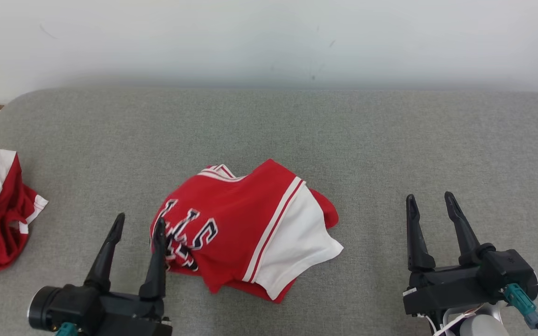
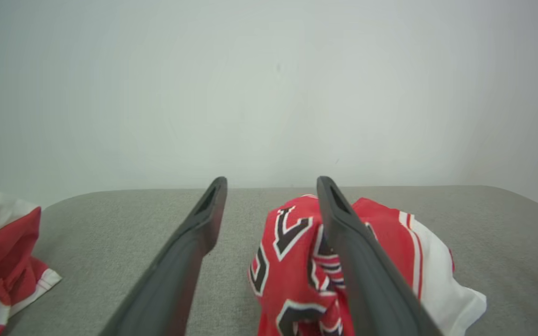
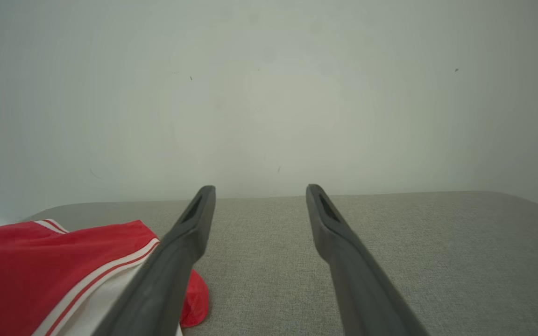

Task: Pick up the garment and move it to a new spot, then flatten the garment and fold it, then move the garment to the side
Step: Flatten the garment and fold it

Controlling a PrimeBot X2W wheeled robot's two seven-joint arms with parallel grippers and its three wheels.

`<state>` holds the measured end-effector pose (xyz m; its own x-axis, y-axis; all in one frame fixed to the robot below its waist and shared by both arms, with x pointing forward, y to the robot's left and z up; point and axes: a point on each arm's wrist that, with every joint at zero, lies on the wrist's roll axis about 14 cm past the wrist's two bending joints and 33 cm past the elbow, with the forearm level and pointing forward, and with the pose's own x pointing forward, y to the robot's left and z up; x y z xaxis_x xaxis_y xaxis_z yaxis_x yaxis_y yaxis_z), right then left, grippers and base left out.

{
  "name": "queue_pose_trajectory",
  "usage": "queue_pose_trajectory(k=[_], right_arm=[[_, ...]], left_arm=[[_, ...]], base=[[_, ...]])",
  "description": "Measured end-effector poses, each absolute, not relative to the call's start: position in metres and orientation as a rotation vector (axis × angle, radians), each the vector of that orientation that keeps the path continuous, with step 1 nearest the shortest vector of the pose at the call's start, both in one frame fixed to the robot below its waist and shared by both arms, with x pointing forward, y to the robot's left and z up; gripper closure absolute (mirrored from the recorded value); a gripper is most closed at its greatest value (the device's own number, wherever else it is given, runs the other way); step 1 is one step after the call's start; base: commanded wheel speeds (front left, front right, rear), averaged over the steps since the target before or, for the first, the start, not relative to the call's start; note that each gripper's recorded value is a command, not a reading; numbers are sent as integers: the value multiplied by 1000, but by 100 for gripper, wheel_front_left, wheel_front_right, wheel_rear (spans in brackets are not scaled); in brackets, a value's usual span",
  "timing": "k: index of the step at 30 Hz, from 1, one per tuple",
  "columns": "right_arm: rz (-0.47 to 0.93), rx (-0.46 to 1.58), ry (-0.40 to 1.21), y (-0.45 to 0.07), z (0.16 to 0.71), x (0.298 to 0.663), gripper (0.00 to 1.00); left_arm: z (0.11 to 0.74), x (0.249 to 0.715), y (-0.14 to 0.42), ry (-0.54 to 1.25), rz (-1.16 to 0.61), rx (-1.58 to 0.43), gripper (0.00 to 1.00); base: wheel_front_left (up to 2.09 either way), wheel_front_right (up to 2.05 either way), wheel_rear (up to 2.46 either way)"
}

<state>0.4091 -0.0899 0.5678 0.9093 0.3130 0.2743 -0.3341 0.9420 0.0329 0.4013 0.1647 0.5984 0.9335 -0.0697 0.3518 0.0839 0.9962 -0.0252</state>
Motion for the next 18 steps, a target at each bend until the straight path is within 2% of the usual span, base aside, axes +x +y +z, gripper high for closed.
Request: queue_pose_trajectory(k=[10,18], right_arm=[[322,76,-271,-94,569,405,0],[300,82,-261,-103,565,406,0]], left_arm=[[601,398,119,-366,-223,-57,0],[592,417,71,-337,-378,-26,0]], base=[[0,0,0],[0,0,0]])
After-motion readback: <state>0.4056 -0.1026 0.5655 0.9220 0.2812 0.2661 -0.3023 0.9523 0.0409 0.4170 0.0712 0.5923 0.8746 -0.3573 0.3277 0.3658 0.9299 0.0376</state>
